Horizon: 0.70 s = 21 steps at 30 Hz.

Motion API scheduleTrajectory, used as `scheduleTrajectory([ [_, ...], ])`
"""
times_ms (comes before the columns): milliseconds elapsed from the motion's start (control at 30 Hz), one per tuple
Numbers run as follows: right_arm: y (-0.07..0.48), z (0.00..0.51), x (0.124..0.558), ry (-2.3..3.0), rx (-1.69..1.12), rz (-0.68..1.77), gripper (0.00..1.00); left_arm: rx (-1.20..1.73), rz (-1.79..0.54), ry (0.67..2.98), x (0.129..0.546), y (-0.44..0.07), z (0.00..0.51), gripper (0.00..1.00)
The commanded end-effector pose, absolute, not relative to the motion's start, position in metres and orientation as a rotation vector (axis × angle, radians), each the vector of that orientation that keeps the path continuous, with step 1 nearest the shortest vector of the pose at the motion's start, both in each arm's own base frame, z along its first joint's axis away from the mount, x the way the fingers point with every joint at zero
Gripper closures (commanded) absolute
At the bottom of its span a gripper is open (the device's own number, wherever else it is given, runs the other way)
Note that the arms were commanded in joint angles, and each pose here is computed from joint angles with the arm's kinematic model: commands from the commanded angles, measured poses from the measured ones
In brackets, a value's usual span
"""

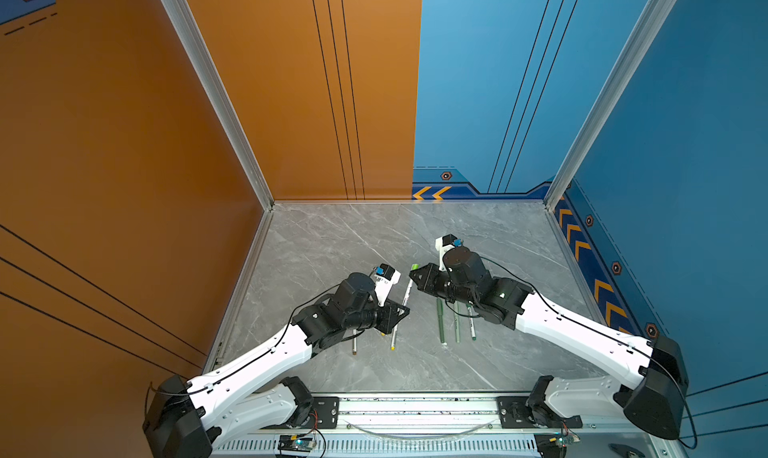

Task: Insert the pens into the pen caps
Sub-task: 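Lower the lime green cap onto the marker tip and press down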

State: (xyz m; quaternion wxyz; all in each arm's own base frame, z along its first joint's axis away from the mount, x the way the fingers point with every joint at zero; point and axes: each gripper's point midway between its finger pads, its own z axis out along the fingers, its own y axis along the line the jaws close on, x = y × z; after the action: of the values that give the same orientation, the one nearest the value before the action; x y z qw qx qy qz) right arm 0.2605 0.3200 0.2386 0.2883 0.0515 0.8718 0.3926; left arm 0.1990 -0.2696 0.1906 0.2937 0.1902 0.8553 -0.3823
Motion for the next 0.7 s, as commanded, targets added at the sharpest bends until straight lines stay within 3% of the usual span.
scheduleTrajectory([
  [0, 0.333, 0.203, 0.232, 2.454, -0.027, 0.998, 1.00, 0.520, -1.069, 2.105, 0.209, -0.281, 0.239, 1.00],
  [300, 0.337, 0.155, 0.214, 2.587, 0.004, 1.052, 1.00, 0.449, -1.098, 1.849, 0.247, -0.298, 0.302, 1.00],
  [667, 0.354, 0.118, 0.186, 2.750, 0.021, 1.138, 1.00, 0.487, -0.968, 1.514, 0.275, -0.305, 0.396, 1.00],
])
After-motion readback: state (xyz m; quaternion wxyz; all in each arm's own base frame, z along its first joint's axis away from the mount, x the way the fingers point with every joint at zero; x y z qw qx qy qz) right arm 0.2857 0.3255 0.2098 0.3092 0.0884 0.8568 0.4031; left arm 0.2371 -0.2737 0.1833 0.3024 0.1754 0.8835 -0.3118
